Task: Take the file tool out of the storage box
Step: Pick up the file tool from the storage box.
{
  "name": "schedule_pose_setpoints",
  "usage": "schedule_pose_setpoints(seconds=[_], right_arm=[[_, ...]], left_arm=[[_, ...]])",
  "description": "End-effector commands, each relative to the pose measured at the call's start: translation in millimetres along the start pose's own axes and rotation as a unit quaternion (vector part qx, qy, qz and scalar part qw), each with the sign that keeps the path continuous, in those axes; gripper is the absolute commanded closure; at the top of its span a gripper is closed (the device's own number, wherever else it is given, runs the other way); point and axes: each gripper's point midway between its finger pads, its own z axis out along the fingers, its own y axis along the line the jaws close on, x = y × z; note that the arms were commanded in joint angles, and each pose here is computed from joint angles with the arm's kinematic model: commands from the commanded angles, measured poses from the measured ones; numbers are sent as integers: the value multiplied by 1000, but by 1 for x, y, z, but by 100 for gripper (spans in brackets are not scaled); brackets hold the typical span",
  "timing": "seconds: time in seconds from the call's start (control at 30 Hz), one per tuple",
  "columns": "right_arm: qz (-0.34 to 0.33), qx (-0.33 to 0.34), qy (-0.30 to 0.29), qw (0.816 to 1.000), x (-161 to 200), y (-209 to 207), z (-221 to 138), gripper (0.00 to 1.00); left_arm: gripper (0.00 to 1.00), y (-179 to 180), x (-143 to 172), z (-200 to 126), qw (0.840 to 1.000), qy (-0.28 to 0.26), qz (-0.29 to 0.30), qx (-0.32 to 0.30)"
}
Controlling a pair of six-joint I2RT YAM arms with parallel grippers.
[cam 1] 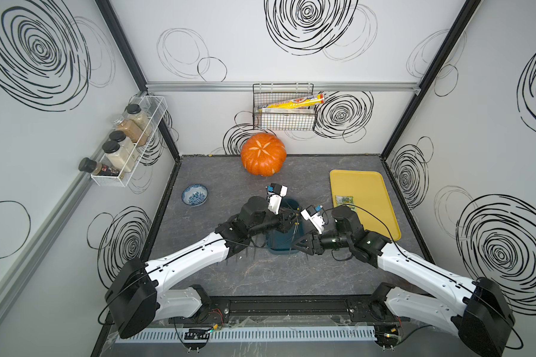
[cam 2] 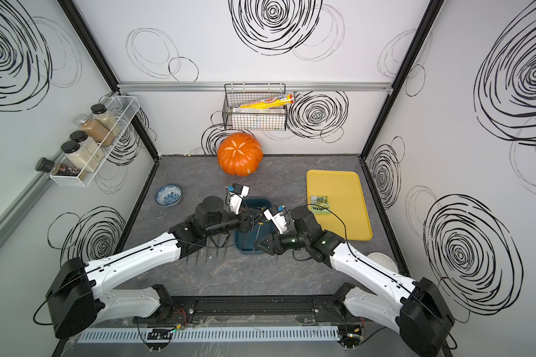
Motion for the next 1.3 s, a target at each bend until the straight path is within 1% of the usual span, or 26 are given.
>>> schedule_pose_setpoints(seconds=[0.0,0.07,0.1,0.23,0.27,0.47,0.5,0.63,0.73,0.8,0.83,0.87,0.9,0.93,0.97,1.0,1.03,1.07,1.17,1.27], right_arm=[[-25,-20,-2,999,-9,12,2,62],[-25,-21,-1,999,-9,12,4,67],[-25,-20,-1,999,-10,11,4,68],[-28,-19,-7,999,-12,11,5,68],[-28,-19,-7,999,-13,11,5,69],[-28,-39,-14,999,-16,17,6,81],[-30,-35,-18,999,-19,17,5,81],[-32,-24,-21,999,-21,13,6,91],[-25,-23,-15,999,-18,11,7,93],[-21,-8,-18,1000,-18,7,6,97],[-22,-3,-19,1000,-17,6,5,99],[-25,1,-22,999,-18,6,3,100],[-24,7,-24,999,-18,4,2,100],[-23,17,-26,999,-18,2,0,100],[-23,32,-28,999,-19,-2,-2,100],[-21,50,-28,998,-19,-6,-4,100],[-18,67,-30,997,-20,-9,-7,100],[-9,88,-24,996,-18,-15,-10,100],[7,133,-5,991,-12,-24,-19,100],[20,192,13,981,-8,-32,-35,100]], left_arm=[[99,-15,-13,2,999,-22,22,22],[99,-14,-12,3,999,-19,21,22],[99,-14,-11,4,999,-18,21,23],[99,-14,-11,3,999,-21,19,24],[98,-14,-12,2,999,-22,19,23],[98,-16,-13,-1,999,-33,16,26],[98,-16,-12,0,999,-33,14,27],[97,-19,-11,0,999,-33,14,32],[97,-16,-12,-2,999,-39,15,21],[96,-14,-14,-5,999,-45,15,16],[93,-13,-14,-5,999,-46,14,13],[82,-11,-14,-6,999,-49,11,8],[60,-9,-14,-6,999,-49,8,1],[49,-6,-14,-7,999,-50,6,-6],[34,-3,-15,-8,998,-54,4,-14],[23,0,-16,-9,998,-57,3,-23],[4,2,-18,-11,998,-61,4,-32],[1,6,-19,-13,997,-64,6,-43],[1,14,-25,-19,996,-72,6,-58],[1,22,-32,-31,994,-87,2,-64]])
